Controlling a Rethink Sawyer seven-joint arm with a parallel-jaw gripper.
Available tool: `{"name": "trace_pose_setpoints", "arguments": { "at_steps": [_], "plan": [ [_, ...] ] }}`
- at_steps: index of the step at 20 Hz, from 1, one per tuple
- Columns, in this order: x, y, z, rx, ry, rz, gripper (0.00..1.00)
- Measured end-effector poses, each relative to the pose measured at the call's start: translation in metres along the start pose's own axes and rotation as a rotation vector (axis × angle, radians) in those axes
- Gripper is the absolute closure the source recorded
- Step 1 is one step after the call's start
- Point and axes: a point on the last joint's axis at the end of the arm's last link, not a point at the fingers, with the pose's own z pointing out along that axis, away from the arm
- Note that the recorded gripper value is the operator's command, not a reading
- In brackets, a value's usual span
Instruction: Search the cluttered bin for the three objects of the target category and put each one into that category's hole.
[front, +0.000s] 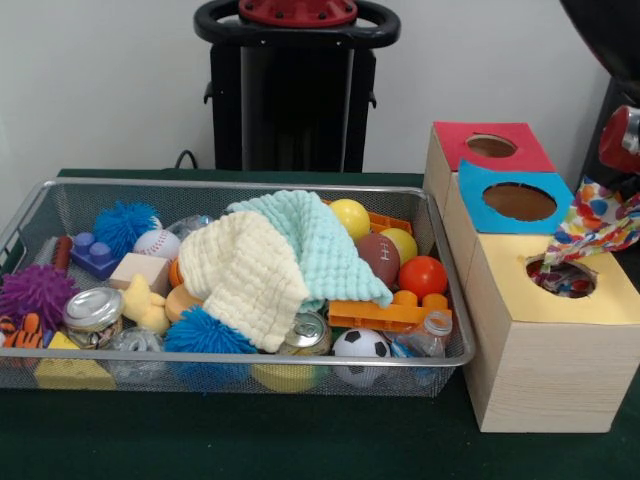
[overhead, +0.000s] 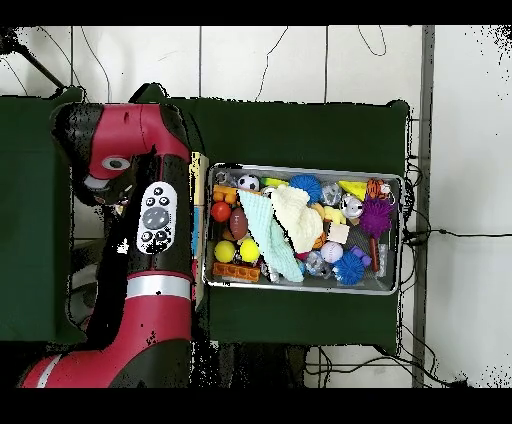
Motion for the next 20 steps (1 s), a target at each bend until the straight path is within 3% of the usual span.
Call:
{"name": "trace_pose_setpoints", "arguments": {
  "at_steps": [10, 15, 20],
  "plan": [
    [-0.046, 0.005, 0.0, -0.016, -0.082, -0.022, 1.0],
    [-0.055, 0.001, -0.005, -0.015, -0.081, -0.024, 1.0],
    [-0.063, -0.004, -0.016, -0.029, -0.112, -0.024, 1.0]
  ]
}}
